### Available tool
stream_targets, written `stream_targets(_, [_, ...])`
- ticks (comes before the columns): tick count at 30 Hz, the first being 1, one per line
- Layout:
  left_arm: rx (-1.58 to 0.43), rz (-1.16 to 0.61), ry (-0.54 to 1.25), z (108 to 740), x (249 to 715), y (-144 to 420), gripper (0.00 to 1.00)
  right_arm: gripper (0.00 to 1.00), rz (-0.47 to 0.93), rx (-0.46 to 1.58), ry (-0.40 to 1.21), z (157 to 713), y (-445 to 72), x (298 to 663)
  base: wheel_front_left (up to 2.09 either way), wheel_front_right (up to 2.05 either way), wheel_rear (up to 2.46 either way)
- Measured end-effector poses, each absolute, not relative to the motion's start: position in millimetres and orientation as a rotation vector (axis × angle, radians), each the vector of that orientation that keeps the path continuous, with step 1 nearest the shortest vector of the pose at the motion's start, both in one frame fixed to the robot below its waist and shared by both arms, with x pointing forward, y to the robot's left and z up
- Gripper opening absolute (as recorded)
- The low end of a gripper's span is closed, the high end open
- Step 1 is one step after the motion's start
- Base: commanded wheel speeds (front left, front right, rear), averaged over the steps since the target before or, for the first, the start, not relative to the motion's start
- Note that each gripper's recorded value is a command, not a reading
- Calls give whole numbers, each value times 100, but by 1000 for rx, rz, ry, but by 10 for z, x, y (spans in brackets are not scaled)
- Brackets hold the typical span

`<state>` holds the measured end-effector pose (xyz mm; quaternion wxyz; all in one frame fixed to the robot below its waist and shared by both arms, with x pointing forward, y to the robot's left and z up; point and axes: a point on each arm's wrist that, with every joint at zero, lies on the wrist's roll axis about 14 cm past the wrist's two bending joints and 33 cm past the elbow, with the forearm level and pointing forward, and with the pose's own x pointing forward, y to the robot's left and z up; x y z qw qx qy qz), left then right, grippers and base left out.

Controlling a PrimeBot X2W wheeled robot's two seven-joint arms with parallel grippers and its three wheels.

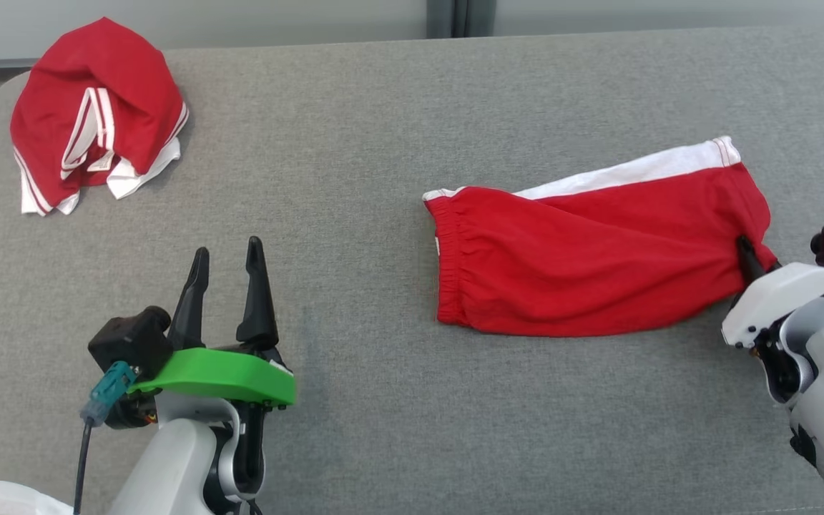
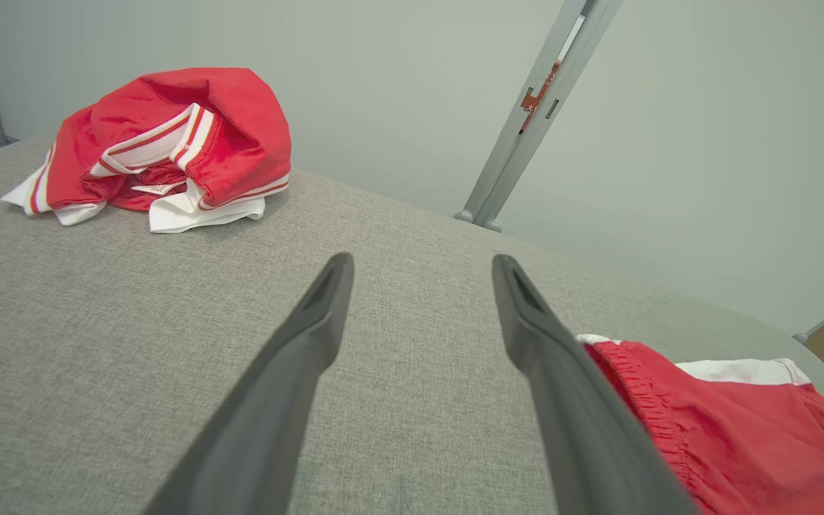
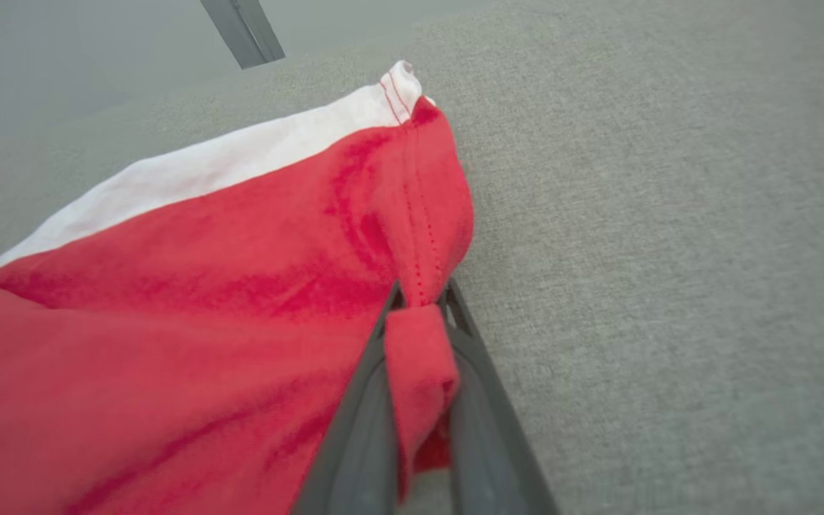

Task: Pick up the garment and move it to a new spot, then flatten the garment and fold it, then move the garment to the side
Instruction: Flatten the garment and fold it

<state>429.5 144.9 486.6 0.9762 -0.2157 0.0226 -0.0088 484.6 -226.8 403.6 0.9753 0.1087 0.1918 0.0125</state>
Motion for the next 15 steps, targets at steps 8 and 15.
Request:
stream_targets(8, [-428, -85, 55, 4878, 4299, 1199, 100, 0, -62, 265, 328, 4117, -2543, 4554, 0, 0, 0])
stream_targets(15, [-430, -115, 43, 4955, 4273, 1092, 100, 0, -13, 258, 233, 4434, -2396, 4658, 0, 0, 0])
